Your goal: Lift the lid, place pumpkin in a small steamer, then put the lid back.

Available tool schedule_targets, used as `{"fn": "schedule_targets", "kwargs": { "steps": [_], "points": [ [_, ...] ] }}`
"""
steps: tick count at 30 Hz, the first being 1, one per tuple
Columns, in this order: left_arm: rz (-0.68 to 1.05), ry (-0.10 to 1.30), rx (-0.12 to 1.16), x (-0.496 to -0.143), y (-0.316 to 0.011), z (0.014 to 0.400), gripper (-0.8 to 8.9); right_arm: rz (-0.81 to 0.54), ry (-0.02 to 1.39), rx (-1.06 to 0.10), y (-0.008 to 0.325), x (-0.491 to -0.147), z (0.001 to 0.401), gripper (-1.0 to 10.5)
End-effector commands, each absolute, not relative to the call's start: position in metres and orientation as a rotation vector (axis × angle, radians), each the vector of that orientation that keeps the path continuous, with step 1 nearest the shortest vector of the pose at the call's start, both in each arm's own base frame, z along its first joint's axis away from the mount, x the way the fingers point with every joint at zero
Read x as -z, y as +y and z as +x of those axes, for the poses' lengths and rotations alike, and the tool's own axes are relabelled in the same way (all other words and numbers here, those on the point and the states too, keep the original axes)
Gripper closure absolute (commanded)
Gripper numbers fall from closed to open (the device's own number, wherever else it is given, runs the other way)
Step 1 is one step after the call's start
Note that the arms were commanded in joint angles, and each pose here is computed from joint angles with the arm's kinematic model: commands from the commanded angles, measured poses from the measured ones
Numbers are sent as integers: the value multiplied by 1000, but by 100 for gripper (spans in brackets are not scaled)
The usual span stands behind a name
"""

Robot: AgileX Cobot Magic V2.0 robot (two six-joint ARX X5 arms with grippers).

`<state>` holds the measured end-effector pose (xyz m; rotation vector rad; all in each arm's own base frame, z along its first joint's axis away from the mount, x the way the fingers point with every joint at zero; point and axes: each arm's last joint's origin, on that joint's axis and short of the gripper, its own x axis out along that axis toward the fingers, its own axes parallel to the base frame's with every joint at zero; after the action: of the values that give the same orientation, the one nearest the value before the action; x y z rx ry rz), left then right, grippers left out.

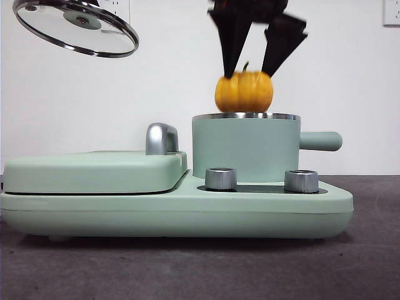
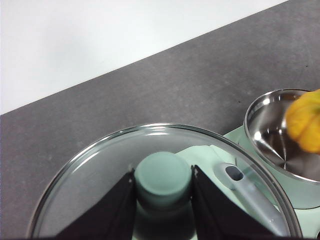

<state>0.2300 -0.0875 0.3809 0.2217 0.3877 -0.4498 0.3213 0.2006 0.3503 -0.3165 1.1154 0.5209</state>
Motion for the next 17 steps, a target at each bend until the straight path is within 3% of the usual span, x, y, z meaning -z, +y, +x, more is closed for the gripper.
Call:
{"fn": "schedule_targets", "kwargs": {
  "steps": [1, 17],
  "points": [
    [216, 328, 453, -392, -88, 228, 803, -335, 1109, -533, 209, -343, 332, 622],
    [220, 317, 452, -393, -88, 228, 803, -401, 1230, -510, 224, -284, 362, 622]
  ]
}}
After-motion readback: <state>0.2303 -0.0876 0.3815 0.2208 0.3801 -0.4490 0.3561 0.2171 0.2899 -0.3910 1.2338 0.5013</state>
